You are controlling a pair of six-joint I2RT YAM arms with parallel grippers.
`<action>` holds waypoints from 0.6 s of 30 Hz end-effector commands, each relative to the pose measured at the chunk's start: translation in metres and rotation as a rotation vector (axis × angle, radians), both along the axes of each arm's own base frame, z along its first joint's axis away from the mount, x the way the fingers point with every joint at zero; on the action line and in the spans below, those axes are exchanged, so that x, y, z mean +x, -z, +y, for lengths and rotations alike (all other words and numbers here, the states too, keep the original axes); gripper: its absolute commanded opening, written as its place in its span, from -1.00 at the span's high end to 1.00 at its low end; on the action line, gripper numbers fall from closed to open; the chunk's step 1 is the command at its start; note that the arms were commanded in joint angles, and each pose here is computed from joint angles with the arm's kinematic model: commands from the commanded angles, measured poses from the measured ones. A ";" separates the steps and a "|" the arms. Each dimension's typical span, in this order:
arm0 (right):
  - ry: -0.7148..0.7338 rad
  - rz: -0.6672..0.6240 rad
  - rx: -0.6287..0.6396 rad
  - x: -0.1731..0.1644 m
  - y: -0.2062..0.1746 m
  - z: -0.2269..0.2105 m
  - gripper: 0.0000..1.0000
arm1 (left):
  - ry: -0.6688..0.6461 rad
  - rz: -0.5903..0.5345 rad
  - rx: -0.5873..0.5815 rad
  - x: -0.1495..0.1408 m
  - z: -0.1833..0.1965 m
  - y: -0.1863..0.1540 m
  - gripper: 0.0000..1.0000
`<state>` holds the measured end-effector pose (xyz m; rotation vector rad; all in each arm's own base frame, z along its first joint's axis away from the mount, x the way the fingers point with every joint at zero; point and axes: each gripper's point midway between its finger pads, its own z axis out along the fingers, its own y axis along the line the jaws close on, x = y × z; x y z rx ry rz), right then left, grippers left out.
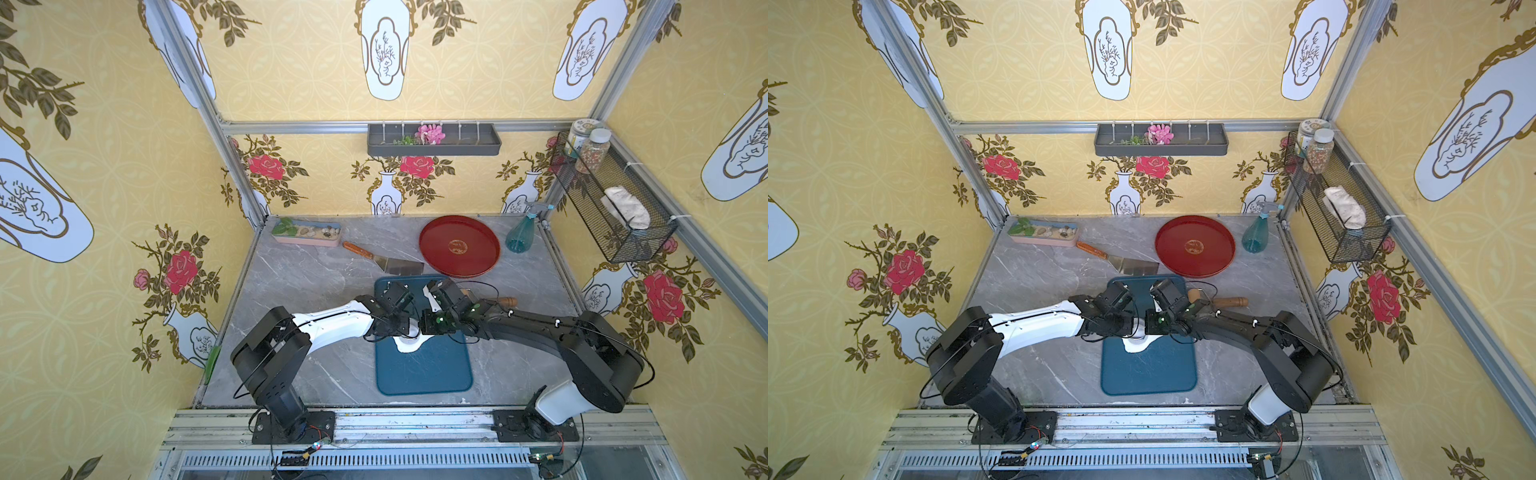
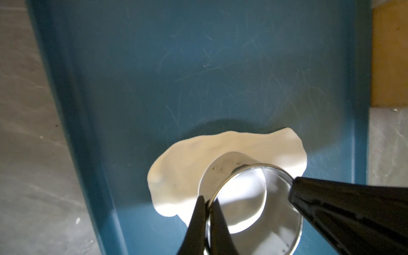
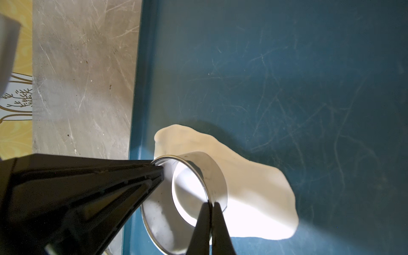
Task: Roll out the dumpling wrappers from the dough
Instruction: Press the dumpling wrapper on the work surface.
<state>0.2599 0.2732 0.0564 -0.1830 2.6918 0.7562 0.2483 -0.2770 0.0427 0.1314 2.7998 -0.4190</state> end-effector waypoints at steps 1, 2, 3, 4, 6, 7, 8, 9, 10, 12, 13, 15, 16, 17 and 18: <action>0.013 -0.010 -0.009 0.003 0.003 -0.002 0.97 | 0.006 0.011 -0.021 -0.002 -0.003 0.004 1.00; 0.014 -0.006 -0.012 0.002 0.005 -0.003 0.97 | 0.007 0.013 -0.020 -0.003 -0.003 0.004 1.00; 0.013 -0.003 -0.013 0.001 0.006 -0.003 0.97 | 0.006 0.015 -0.017 -0.004 -0.002 0.006 1.00; 0.014 0.001 -0.016 0.001 0.008 -0.004 0.97 | 0.005 0.015 -0.015 -0.004 -0.001 0.006 1.00; 0.011 0.005 -0.021 -0.001 0.011 -0.005 0.97 | 0.006 0.016 -0.012 -0.005 0.000 0.009 1.00; 0.011 0.008 -0.025 -0.002 0.012 -0.006 0.98 | 0.005 0.018 -0.011 -0.006 0.001 0.010 1.00; 0.010 0.012 -0.028 -0.003 0.014 -0.006 0.98 | 0.003 0.022 -0.010 -0.007 0.002 0.012 1.00; 0.010 0.015 -0.032 -0.004 0.015 -0.007 0.98 | 0.002 0.024 -0.008 -0.008 0.003 0.013 1.00; 0.011 0.017 -0.037 -0.005 0.017 -0.009 0.98 | 0.002 0.028 -0.006 -0.009 0.003 0.014 1.00; 0.012 0.024 -0.047 -0.007 0.021 -0.011 0.98 | 0.000 0.033 -0.001 -0.011 0.004 0.017 1.00; 0.013 0.027 -0.056 -0.008 0.024 -0.014 0.98 | 0.001 0.035 0.003 -0.012 0.005 0.019 1.00; 0.014 0.032 -0.069 -0.010 0.027 -0.016 0.98 | -0.003 0.041 0.011 -0.014 0.008 0.022 1.00; 0.013 0.037 -0.079 -0.012 0.029 -0.018 0.99 | -0.004 0.045 0.016 -0.016 0.009 0.024 1.00; 0.014 0.042 -0.087 -0.013 0.032 -0.020 1.00 | -0.003 0.050 0.018 -0.017 0.009 0.026 1.00; 0.013 0.045 -0.093 -0.014 0.033 -0.021 1.00 | -0.002 0.053 0.020 -0.019 0.009 0.027 1.00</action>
